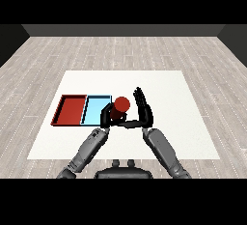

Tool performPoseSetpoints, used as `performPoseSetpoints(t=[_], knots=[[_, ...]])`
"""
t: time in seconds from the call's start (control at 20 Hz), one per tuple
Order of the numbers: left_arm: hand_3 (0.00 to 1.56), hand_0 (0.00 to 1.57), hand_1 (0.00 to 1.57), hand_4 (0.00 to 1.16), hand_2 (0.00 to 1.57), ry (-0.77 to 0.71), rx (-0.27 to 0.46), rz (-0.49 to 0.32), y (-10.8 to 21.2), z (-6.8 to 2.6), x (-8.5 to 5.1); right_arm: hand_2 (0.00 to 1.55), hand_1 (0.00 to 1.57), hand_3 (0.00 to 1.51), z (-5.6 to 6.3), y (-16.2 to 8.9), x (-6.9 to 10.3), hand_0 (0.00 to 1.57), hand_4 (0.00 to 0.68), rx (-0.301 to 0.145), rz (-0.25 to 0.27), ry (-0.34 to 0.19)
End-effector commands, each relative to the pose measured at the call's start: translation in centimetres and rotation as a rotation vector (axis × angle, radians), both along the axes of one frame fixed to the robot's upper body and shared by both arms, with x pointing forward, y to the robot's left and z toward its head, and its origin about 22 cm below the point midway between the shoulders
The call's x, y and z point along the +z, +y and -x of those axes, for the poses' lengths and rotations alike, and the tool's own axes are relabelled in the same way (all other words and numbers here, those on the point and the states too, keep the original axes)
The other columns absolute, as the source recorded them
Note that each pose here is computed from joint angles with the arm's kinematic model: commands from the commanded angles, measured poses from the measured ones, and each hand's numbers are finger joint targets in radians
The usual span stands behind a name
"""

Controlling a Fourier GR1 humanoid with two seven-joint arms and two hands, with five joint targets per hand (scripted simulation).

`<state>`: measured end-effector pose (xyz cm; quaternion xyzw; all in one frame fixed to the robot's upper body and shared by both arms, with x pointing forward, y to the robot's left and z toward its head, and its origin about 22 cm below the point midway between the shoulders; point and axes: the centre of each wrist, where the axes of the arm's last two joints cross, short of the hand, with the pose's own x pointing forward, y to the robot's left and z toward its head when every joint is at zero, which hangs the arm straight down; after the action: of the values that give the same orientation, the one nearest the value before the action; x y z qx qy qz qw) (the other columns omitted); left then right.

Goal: Pick the red can and put it in the red box

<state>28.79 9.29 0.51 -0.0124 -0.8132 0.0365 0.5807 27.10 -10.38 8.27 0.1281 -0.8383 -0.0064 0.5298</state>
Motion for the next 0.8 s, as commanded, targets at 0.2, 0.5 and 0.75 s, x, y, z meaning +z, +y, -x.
performPoseSetpoints(t=[0.2,0.5,0.75], knots=[[1.48,1.57,1.57,1.13,1.57,-0.017,0.074,-0.033,4.3,-0.04,-0.3,0.00,0.00,0.00,4.2,-6.2,2.9,0.00,0.000,-0.027,-0.067,-0.036],[1.48,1.57,1.57,1.13,1.57,-0.039,0.174,-0.091,8.4,-3.42,3.7,0.00,0.00,0.00,3.5,-8.9,-1.2,0.00,0.000,-0.116,-0.025,-0.009],[1.49,1.57,1.57,1.11,1.57,0.003,0.298,-0.208,14.5,-4.49,5.5,0.00,0.00,0.00,5.8,-13.4,-2.4,0.00,0.000,-0.188,-0.014,0.054]])
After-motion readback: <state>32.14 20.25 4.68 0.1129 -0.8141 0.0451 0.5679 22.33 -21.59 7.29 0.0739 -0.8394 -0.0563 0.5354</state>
